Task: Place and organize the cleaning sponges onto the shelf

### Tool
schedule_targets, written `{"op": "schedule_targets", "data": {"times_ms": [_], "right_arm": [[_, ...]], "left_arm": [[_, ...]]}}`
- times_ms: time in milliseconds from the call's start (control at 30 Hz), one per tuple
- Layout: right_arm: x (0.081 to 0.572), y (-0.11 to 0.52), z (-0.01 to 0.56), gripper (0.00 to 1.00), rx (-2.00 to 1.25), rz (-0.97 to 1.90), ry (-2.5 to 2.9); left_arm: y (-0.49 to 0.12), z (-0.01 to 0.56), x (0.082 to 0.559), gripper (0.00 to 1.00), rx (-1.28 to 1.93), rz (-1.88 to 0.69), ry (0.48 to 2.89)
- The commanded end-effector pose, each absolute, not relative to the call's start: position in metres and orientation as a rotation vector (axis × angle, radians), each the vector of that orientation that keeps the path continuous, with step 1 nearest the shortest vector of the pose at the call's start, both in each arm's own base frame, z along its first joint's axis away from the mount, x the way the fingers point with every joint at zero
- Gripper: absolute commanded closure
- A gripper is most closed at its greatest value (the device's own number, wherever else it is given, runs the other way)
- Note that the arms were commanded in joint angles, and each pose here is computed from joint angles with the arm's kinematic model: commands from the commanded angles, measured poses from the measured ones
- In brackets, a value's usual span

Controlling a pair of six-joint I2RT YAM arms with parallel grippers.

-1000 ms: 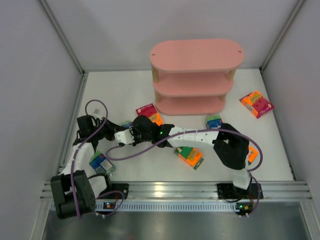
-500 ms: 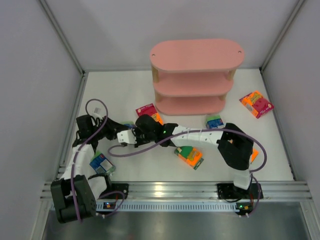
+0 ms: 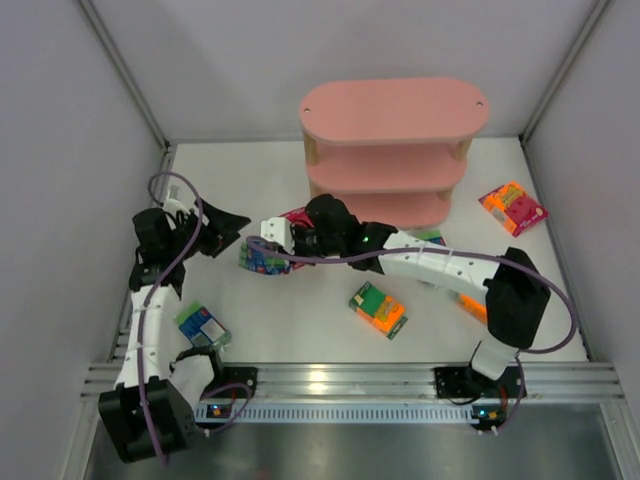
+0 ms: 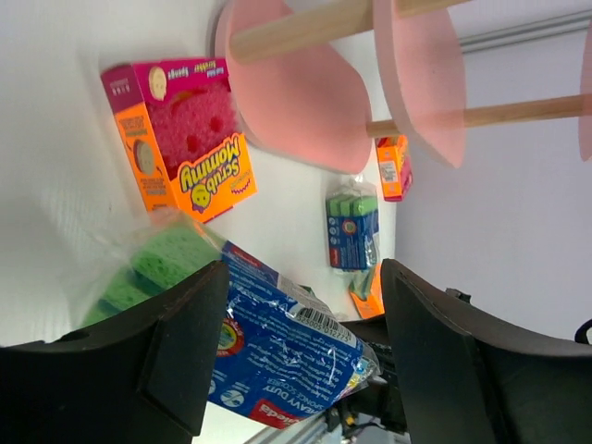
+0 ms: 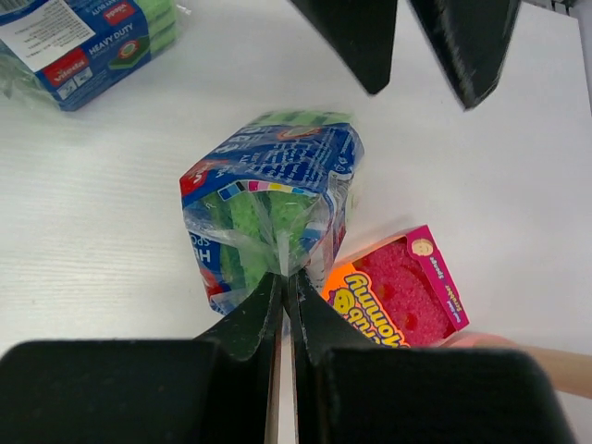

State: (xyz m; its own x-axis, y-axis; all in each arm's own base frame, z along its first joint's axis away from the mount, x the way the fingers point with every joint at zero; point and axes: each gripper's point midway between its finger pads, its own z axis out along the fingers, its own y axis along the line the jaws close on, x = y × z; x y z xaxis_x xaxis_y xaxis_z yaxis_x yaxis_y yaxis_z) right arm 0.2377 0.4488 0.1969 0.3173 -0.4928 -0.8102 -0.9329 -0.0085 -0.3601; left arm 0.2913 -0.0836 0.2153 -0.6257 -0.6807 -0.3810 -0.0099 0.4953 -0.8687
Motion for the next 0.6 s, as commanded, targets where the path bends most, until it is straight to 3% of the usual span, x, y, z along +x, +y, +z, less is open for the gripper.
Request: {"op": "schedule_targets", "data": {"times_ms": [0,333,567], "right_arm": [[0.228,0.439,0.242,1.00,-1.572,0.690,1.257],[0.236,0.374,0.272,1.00,-1.482,0.656,1.288],[0.268,0.321,0.271,1.00,-1.407,0.515,1.369]], "left_arm": [[-0.067,0.254,0.300,0.27,-0.485,-1.007,1.926],[-0.029,0.298,0.301,0.16,-0.435,-0.663,1.842],[-0.027,0.265,0.294,0.14,-0.446,-0.637,1.896]]}}
